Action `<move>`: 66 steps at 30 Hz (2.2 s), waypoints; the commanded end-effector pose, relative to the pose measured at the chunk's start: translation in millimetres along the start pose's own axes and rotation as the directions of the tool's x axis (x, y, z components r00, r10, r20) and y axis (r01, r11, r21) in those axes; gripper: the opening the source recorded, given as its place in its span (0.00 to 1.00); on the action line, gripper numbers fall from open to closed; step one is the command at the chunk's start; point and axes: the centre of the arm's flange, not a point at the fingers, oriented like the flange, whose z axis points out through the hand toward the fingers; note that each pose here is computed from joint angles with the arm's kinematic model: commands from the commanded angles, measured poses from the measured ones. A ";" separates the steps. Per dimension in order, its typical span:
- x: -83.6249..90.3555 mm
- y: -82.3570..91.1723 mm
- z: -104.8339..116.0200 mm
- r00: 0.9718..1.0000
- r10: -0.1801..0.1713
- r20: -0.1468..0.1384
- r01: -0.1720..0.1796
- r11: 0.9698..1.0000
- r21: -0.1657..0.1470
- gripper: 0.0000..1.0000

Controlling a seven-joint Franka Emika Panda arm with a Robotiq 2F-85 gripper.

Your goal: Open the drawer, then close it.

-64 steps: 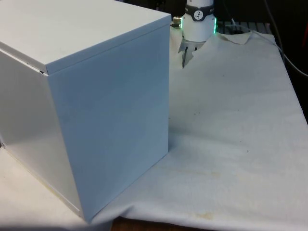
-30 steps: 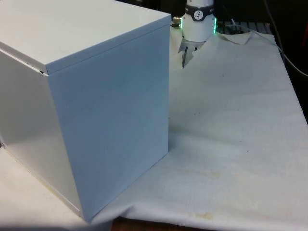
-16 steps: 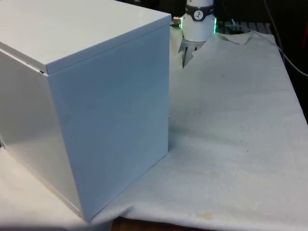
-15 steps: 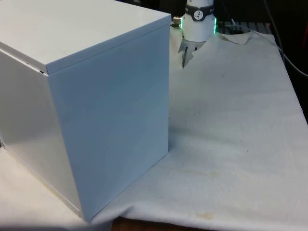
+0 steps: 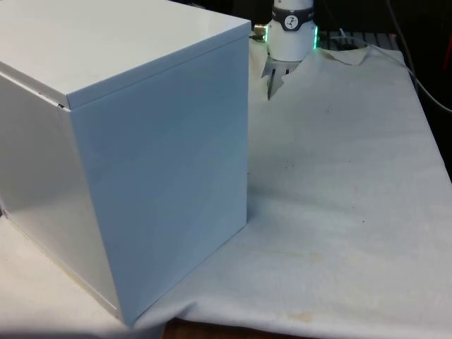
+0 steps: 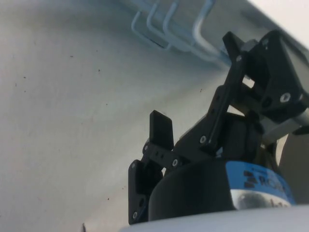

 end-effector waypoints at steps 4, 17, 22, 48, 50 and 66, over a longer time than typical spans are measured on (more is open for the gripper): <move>0.3 0.5 -0.1 1.000 -0.003 -0.002 0.003 1.000 -0.002 0.99; 1.5 2.6 -0.3 1.000 -0.003 -0.003 0.003 1.000 -0.010 0.36; 1.7 3.0 -0.7 1.000 -0.003 -0.004 0.003 1.000 -0.012 0.04; -10.5 17.2 -30.8 1.000 0.007 -0.018 -0.007 1.000 -0.022 0.00; -0.4 13.8 -10.0 1.000 0.004 -0.009 -0.004 0.999 -0.033 0.00; -15.2 15.3 -44.4 1.000 -0.001 -0.024 0.000 1.000 -0.019 0.00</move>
